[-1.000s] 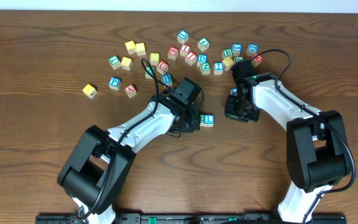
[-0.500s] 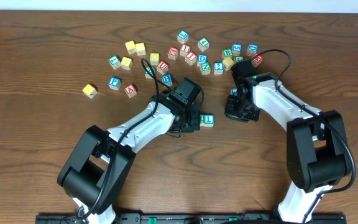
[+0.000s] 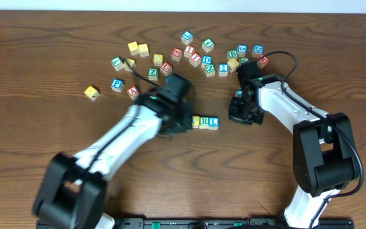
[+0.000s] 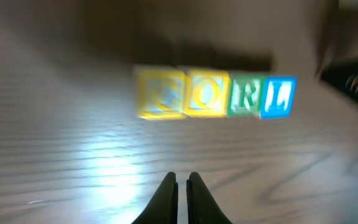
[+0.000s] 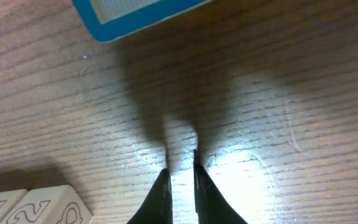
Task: Spell out CORL
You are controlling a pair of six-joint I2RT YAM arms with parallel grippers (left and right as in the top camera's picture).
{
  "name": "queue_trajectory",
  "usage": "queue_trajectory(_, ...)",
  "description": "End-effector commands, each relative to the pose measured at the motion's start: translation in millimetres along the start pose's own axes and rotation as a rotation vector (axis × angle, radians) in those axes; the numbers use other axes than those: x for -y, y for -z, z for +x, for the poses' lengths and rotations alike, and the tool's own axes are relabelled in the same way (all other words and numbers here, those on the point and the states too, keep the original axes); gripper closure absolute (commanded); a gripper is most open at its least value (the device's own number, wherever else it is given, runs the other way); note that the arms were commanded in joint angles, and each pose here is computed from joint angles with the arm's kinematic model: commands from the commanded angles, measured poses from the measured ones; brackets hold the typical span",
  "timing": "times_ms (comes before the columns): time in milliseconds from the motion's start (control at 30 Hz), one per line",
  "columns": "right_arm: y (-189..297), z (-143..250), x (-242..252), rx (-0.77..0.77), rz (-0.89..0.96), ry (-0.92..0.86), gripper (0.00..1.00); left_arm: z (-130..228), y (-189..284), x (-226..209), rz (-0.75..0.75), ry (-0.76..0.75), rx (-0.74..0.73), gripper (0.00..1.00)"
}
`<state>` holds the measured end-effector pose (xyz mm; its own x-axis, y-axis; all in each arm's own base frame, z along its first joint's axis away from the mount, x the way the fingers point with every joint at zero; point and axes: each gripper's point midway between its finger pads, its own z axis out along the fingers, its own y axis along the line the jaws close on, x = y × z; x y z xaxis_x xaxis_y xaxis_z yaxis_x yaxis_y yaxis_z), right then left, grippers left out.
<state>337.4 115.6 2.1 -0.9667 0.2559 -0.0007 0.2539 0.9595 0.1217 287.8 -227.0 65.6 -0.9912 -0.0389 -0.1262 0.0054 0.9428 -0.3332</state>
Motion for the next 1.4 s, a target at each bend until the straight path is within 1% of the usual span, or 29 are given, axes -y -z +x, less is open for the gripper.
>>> queue_trajectory(0, 1, 6, -9, -0.009, -0.022, 0.007, 0.92, -35, 41, -43, -0.008, 0.098, 0.110, 0.92)
queue_trajectory(133, 0, 9, -16, -0.005, -0.026, 0.012, 0.92, -52, 46, -85, -0.041, 0.203, 0.128, 0.92)
queue_trajectory(233, -1, 8, -25, 0.014, -0.041, 0.027, 0.91, -55, 36, -107, -0.070, 0.198, 0.101, 0.92)
queue_trajectory(367, -1, 8, -35, 0.029, -0.053, 0.017, 0.91, -49, 13, -117, -0.097, 0.220, 0.033, 0.92)
queue_trajectory(467, -2, 11, -38, 0.028, -0.054, 0.028, 0.91, -41, -4, -117, -0.101, 0.216, -0.018, 0.92)
queue_trajectory(567, -2, 11, -39, 0.027, -0.054, 0.030, 0.91, -37, -14, -106, -0.064, 0.203, -0.052, 0.92)
queue_trajectory(767, -2, 11, -39, 0.026, -0.054, 0.030, 0.90, -42, -20, -90, -0.040, 0.154, -0.024, 0.92)
queue_trajectory(867, -2, 13, -38, 0.017, -0.055, 0.030, 0.90, -41, -22, -83, -0.035, 0.178, -0.020, 0.93)
queue_trajectory(1367, -2, 28, -41, -0.054, -0.080, 0.002, 0.91, -35, -38, -79, -0.042, 0.158, -0.051, 0.92)
